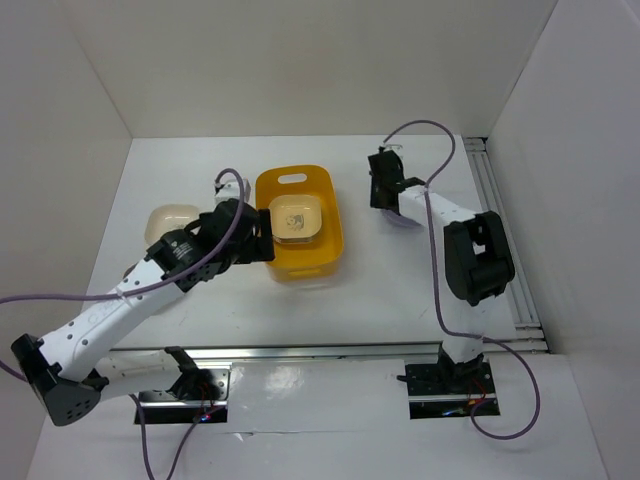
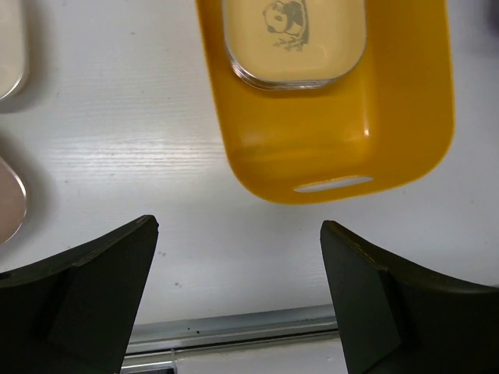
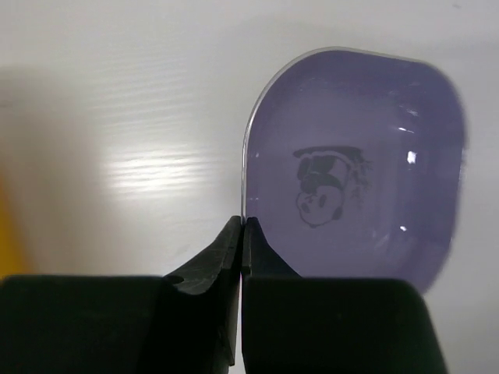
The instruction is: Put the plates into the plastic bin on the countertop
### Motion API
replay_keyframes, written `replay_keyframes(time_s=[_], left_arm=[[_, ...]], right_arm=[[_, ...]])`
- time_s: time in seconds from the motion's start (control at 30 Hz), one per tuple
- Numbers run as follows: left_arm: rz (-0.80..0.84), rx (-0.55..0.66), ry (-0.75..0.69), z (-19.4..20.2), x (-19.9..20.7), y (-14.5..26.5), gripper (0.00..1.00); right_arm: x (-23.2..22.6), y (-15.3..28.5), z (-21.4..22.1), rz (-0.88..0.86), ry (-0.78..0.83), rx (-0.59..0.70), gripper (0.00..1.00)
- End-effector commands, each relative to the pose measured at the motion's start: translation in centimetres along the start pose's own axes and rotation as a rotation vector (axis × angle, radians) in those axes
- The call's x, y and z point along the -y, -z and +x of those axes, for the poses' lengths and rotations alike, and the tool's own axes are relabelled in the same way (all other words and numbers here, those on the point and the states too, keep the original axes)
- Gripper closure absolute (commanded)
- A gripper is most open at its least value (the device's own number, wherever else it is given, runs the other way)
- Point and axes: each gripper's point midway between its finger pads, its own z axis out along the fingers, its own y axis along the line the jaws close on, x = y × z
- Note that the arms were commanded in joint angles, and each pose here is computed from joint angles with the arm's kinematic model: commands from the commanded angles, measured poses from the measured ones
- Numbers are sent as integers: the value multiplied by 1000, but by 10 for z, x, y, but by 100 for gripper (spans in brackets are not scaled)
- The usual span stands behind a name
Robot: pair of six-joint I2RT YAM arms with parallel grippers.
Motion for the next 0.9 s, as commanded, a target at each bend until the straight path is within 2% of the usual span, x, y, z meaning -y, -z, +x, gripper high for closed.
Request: replay_keyframes(time_s=[0.0, 0.17, 0.33, 0.47, 0.6, 0.87], left_arm=[[-102, 76, 94, -10, -26, 16, 1], [-156, 87, 126, -3, -42, 21, 1], [-170, 70, 133, 6, -48, 21, 1], [-171, 69, 151, 1, -44, 23, 1], [-195, 102, 185, -24, -41, 34, 1], [-216, 96, 241, -36, -56, 38, 1]], right_arm=[[-50, 87, -79, -113, -76, 198, 100], [-92, 166, -129, -176, -87, 331, 100], [-154, 226, -136, -333, -78, 378, 100], [-205, 243, -122, -451, -94, 351, 100], [-245, 252, -101, -526, -121, 329, 100], [-286, 212, -63, -556, -159, 237, 100]])
